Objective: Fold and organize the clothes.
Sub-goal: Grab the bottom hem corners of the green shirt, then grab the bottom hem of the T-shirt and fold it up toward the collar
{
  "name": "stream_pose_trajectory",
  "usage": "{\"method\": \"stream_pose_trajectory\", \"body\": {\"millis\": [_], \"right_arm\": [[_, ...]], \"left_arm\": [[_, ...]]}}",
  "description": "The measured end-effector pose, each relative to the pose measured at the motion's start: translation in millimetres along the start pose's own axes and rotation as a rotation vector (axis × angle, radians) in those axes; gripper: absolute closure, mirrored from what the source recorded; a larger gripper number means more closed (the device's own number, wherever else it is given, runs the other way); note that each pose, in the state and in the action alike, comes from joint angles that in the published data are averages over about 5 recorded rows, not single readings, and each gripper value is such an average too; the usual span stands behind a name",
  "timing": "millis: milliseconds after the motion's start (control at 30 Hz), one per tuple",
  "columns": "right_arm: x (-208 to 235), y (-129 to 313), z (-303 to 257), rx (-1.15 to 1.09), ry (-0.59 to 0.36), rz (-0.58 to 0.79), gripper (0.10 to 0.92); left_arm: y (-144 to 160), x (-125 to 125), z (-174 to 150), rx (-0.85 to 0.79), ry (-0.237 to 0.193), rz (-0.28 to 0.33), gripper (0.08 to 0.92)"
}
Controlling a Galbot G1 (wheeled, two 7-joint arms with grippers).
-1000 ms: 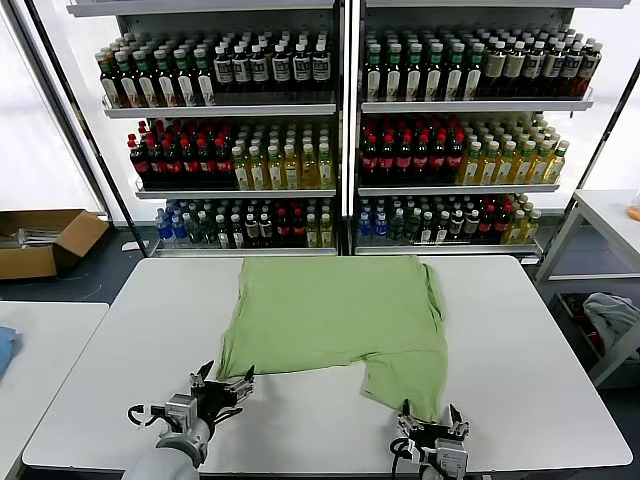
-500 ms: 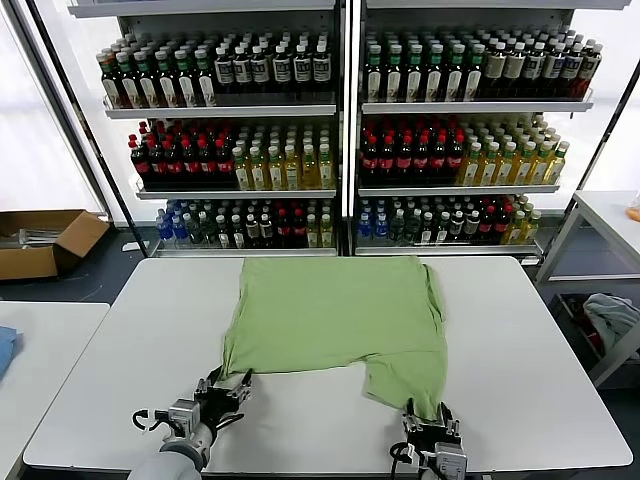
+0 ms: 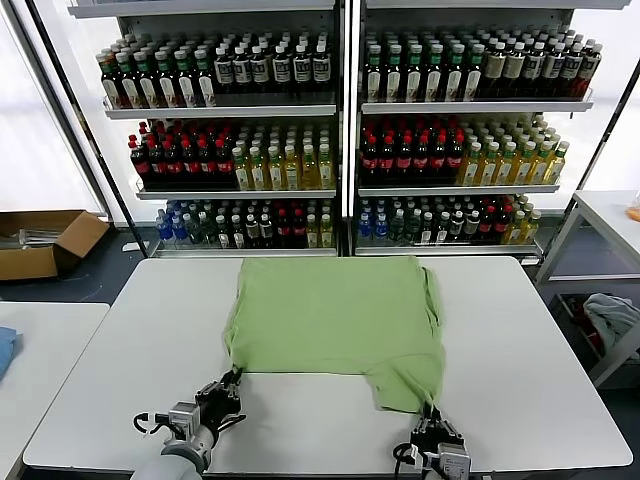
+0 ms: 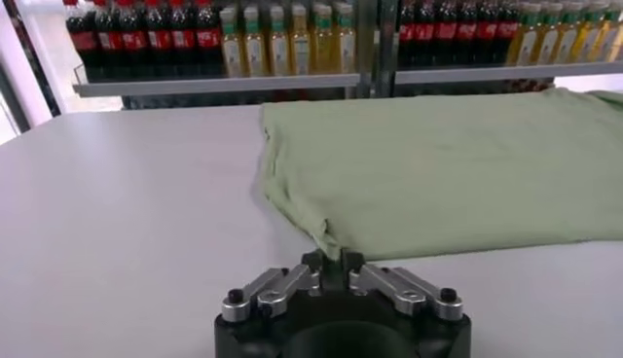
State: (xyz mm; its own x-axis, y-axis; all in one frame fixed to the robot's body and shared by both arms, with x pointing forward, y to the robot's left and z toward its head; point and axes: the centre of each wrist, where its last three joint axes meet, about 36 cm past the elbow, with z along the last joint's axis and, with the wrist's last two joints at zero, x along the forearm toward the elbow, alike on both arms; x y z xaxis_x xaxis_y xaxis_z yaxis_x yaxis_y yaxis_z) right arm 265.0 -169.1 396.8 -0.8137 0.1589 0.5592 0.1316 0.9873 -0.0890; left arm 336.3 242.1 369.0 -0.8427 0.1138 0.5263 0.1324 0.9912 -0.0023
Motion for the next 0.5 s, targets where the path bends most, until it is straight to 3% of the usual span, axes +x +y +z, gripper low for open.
{"method": "stream_pose_trajectory", "body": {"millis": [300,500], "right_arm": [[8,-8,-10,-0.018,-0.050,-0.019,0.914],[14,-15,-31,-0.051,-0.124,-0.033,0.914]], "left_arm": [[-2,3,1,0.002,-0.030,-0.007,0.911],[-8,12,-10,0.009,-0.097,0.003,0.914]]}}
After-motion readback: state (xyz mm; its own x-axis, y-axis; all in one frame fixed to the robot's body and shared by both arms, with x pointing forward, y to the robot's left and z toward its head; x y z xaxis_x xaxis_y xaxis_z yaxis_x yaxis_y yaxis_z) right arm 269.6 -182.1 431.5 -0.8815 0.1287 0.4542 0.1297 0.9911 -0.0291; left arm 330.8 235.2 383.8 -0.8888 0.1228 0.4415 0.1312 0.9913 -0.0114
